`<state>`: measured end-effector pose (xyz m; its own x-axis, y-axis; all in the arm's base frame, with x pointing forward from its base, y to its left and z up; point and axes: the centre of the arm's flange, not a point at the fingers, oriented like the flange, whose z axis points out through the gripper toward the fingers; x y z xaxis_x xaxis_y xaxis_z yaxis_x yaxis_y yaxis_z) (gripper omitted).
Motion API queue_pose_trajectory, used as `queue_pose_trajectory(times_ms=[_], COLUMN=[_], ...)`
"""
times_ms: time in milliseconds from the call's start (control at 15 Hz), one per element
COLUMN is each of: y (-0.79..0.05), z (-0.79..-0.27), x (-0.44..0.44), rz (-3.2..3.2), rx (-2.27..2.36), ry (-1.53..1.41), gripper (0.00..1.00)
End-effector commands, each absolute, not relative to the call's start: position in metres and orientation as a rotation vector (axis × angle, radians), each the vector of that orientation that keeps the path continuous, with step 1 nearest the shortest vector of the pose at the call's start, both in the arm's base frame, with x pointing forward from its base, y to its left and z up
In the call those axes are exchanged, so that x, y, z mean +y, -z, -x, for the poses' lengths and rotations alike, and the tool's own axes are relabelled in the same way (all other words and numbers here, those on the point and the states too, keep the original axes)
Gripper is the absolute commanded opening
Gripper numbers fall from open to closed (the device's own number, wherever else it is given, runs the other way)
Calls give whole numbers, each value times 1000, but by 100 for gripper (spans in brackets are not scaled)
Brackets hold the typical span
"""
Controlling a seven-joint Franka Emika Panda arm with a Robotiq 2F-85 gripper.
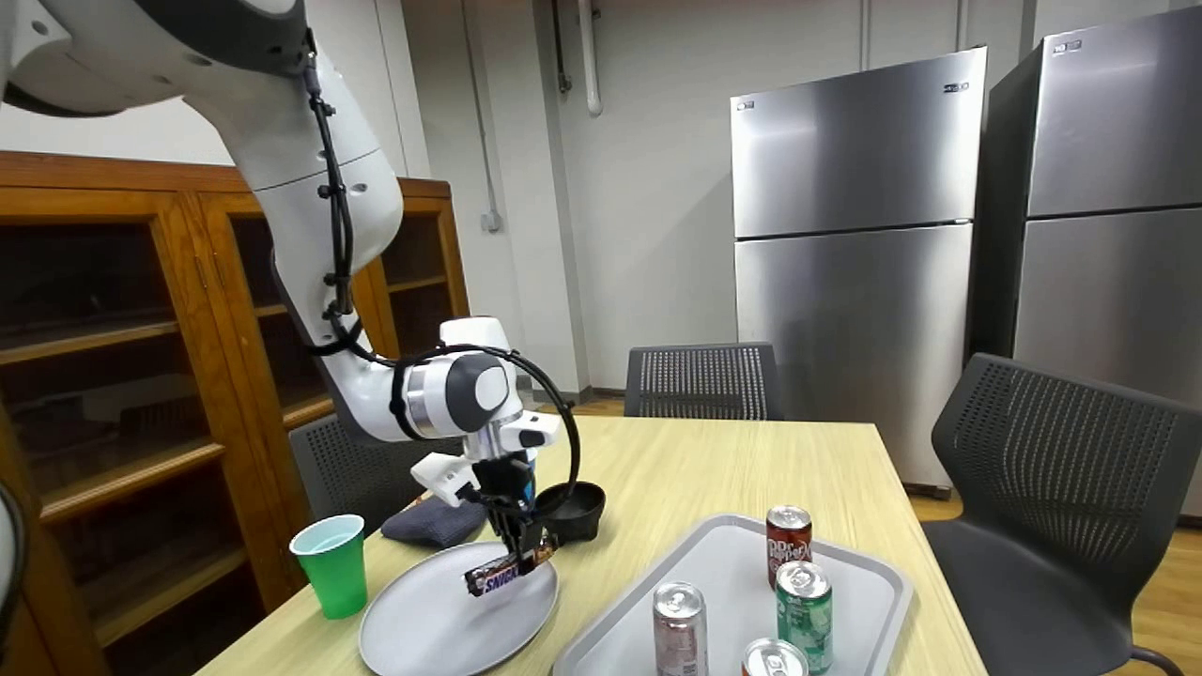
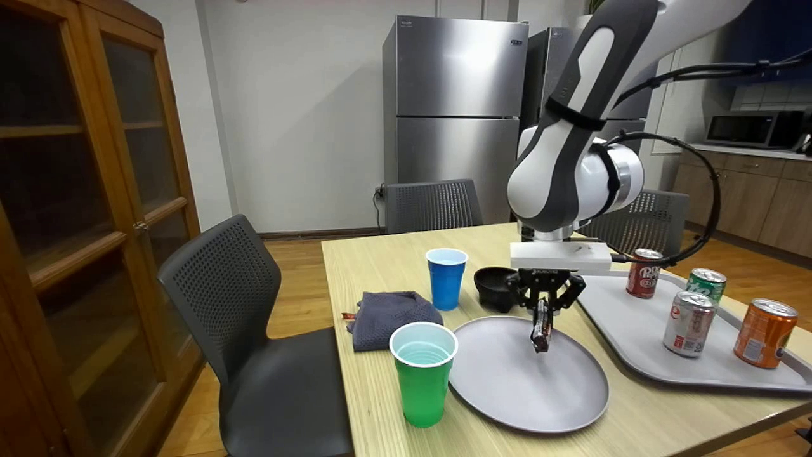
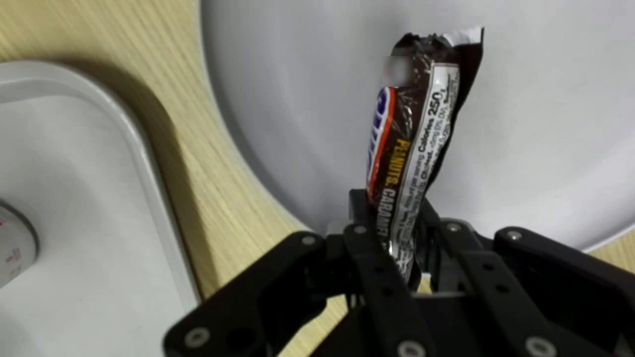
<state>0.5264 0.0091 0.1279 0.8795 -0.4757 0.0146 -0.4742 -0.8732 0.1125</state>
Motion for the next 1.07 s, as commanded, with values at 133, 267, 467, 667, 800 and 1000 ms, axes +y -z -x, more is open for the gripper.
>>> queue_pose_trajectory(times_ms=[133, 267, 467, 667, 800, 1000], y=[-138, -137, -135, -132, -129, -122], z=[-528, -532, -542, -558, -570, -588], x=[-40, -54, -69, -80, -85, -91], rz=[-2957, -2954, -2948, -2942, -2936, -2926], rx=[-685, -683, -692, -718, -730, -737], ry=[-16, -20, -25, -36, -48, -68], gripper=[6, 6, 6, 6, 6, 6])
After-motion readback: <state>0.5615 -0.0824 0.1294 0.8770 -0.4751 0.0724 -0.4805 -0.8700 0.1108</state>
